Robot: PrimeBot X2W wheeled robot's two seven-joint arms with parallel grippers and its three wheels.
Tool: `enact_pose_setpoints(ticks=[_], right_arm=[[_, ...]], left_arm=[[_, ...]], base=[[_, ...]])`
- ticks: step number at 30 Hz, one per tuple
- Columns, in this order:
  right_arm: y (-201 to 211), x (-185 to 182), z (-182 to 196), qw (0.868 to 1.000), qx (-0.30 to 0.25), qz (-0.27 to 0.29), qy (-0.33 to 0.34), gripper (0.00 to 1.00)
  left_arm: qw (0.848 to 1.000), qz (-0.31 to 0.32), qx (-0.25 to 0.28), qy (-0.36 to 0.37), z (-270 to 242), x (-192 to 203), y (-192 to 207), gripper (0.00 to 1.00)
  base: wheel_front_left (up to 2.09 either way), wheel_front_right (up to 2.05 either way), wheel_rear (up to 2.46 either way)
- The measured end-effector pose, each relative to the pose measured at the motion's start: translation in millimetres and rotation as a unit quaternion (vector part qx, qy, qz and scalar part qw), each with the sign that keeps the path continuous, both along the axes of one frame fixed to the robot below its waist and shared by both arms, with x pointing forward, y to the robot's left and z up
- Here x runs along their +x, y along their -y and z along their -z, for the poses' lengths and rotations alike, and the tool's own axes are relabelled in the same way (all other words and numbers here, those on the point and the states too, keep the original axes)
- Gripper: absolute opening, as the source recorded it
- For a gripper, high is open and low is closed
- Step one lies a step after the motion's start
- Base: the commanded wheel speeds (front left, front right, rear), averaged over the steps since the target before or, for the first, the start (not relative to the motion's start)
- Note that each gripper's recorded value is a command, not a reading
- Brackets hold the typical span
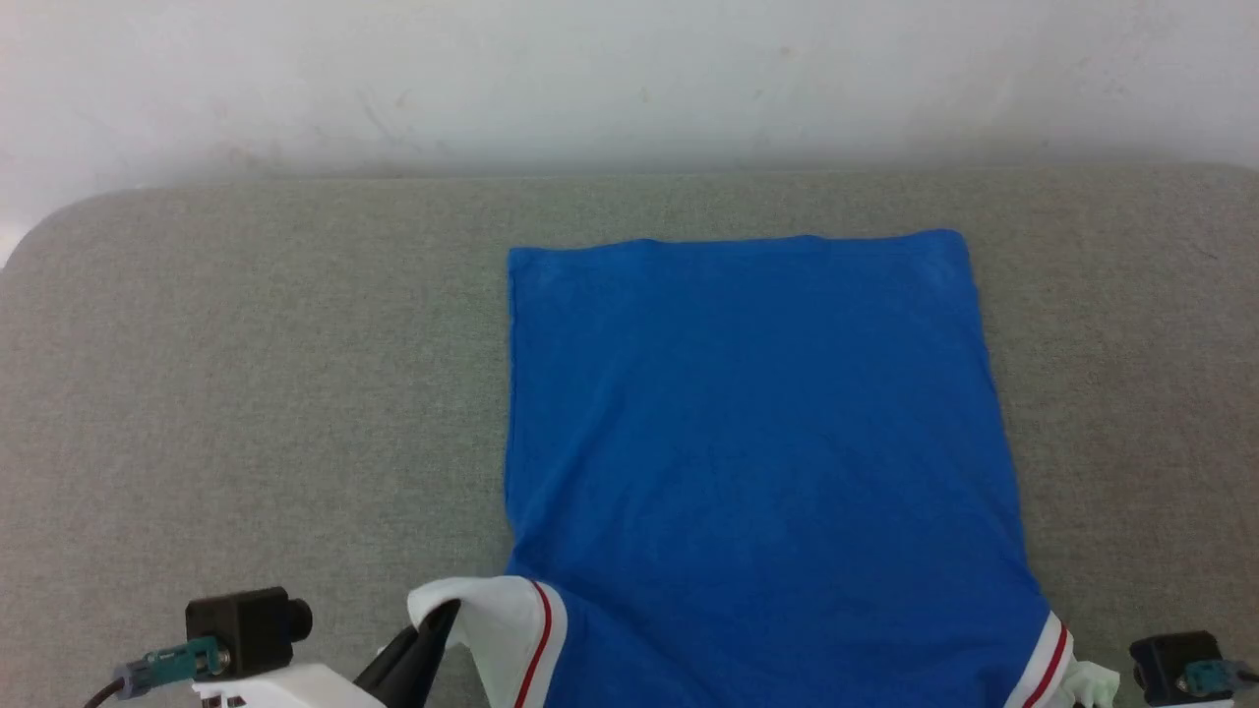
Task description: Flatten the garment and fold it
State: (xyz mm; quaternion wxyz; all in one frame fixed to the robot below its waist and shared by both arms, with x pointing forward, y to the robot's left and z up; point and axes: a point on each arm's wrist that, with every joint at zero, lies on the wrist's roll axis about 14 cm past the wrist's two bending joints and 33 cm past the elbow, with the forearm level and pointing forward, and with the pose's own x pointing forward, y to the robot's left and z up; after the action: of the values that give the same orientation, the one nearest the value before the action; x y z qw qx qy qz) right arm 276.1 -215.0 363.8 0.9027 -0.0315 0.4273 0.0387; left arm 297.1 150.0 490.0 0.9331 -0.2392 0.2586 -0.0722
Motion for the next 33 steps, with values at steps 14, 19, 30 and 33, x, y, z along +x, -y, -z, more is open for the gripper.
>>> enact_pose_setpoints(ticks=[14, 19, 30, 33], right_arm=[[25, 104, -185, 0.965, 0.006, 0.009, 0.263, 1.00], [24, 177, -252, 0.942, -0.023, -0.017, 0.336, 1.00], [1, 308, -188, 0.973, -0.023, -0.008, 0.228, 1.00], [-15, 321, -146, 0.984, -0.013, -0.017, 0.174, 1.00]], left_arm=[[0.998, -0.017, 0.017, 0.050, -21, 12, 0, 0.00], [0.998, -0.013, 0.018, 0.058, -21, 27, 5, 0.00], [0.999, -0.017, 0.015, 0.036, 6, 63, 8, 0.00], [0.999, -0.023, 0.019, 0.026, 15, 68, 5, 0.00]], base=[[0.00, 0.00, 0.00], [0.00, 0.00, 0.00], [0.00, 0.00, 0.00], [0.00, 0.00, 0.00]])
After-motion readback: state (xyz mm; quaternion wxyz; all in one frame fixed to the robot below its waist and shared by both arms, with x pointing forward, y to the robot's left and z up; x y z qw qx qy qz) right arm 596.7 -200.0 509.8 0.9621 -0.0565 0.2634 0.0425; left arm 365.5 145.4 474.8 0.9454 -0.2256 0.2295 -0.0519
